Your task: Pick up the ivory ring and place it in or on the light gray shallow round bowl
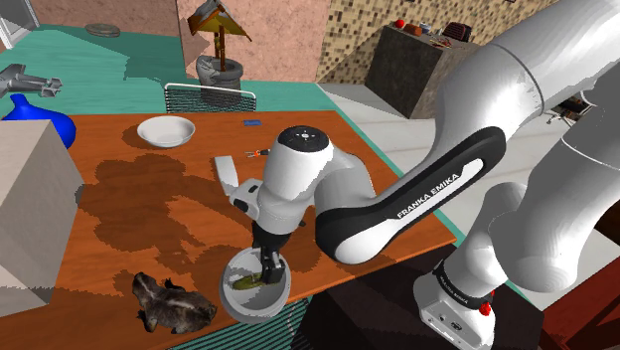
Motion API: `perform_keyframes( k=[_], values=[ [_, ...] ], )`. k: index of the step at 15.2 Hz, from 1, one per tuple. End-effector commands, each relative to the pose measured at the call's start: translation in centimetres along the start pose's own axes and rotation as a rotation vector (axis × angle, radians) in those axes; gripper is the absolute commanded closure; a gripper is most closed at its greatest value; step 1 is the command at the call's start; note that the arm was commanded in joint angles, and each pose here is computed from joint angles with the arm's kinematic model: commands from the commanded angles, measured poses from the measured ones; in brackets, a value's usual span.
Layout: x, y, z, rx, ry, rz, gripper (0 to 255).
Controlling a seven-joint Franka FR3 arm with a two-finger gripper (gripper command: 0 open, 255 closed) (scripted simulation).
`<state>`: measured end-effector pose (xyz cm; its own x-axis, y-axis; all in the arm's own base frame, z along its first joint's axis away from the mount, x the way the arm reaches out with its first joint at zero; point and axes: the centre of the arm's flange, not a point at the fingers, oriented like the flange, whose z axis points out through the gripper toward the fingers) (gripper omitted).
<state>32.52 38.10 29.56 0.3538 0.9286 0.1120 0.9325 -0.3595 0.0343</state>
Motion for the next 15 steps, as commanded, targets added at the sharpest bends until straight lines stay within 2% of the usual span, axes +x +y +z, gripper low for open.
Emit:
perform_keyframes(
  k=[1, 3, 7, 15],
  values=[
    [0.0, 0.0, 0.0, 0.0, 0.0, 0.0, 0],
    [0.0, 0.0, 0.0, 0.0, 0.0, 0.0, 0],
    [0.0, 0.0, -5.0, 0.0, 0.0, 0.0, 0],
    [0.0, 0.0, -5.0, 0.0, 0.0, 0.0, 0]
  ],
)
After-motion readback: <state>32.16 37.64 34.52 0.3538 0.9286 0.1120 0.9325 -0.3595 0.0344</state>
